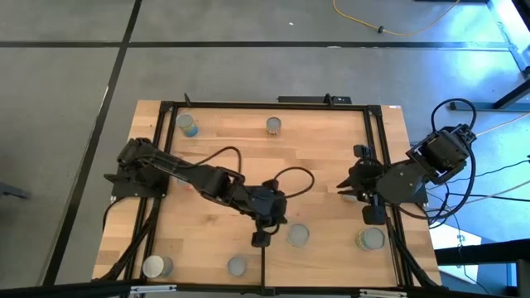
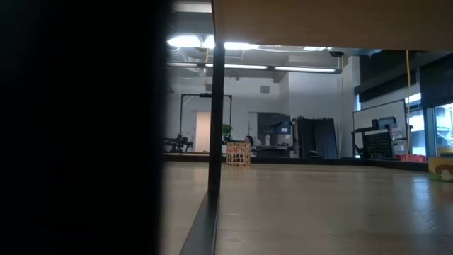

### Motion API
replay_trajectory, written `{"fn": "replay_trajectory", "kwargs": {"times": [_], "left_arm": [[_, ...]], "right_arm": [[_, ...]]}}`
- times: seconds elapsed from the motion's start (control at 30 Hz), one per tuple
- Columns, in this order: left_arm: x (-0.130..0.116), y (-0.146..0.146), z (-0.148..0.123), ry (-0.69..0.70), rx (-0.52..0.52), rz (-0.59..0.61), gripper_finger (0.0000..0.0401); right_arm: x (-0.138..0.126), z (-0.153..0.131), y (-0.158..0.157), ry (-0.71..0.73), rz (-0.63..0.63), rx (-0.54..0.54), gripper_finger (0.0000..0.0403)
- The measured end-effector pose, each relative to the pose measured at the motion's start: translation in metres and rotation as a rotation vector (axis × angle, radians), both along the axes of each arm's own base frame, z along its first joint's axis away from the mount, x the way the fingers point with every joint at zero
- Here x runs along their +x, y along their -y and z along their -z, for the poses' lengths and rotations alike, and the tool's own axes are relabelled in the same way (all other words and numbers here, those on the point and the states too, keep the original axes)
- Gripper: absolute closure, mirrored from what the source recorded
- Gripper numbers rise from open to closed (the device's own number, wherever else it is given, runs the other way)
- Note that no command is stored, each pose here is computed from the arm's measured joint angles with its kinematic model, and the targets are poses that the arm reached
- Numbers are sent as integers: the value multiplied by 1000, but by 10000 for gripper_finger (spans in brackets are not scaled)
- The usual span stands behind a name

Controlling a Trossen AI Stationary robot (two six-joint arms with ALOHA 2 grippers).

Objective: Pick and place cans onto a shelf
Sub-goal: Put the white canned mixed vegetables on the shelf

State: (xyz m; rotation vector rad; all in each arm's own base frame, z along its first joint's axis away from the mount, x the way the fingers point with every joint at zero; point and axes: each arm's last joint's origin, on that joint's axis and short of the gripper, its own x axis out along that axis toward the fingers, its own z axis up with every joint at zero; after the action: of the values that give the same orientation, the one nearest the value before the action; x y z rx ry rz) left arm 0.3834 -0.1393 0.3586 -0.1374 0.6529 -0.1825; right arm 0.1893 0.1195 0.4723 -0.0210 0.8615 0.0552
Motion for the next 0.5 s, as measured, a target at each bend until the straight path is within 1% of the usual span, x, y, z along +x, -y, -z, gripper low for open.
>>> {"fn": "replay_trajectory", "kwargs": {"times": [0.1,0.17,0.27,0.33,0.4,0.5], "left_arm": [[-13,-1,-7,-29,31,-36,401],[-22,-1,-15,-21,33,-58,401],[-35,-1,-25,-17,41,-81,401],[-41,-1,-27,-35,56,-87,401],[-45,0,-30,-29,65,-93,401],[-54,0,-36,-28,74,-97,401]], "right_arm": [[8,5,-6,-21,-8,2,338],[17,8,-12,-12,-8,10,338],[35,16,-21,-21,-6,26,338],[48,23,-26,-29,-3,37,339],[60,28,-30,-26,0,38,344],[74,38,-36,-40,-16,9,361]]}}
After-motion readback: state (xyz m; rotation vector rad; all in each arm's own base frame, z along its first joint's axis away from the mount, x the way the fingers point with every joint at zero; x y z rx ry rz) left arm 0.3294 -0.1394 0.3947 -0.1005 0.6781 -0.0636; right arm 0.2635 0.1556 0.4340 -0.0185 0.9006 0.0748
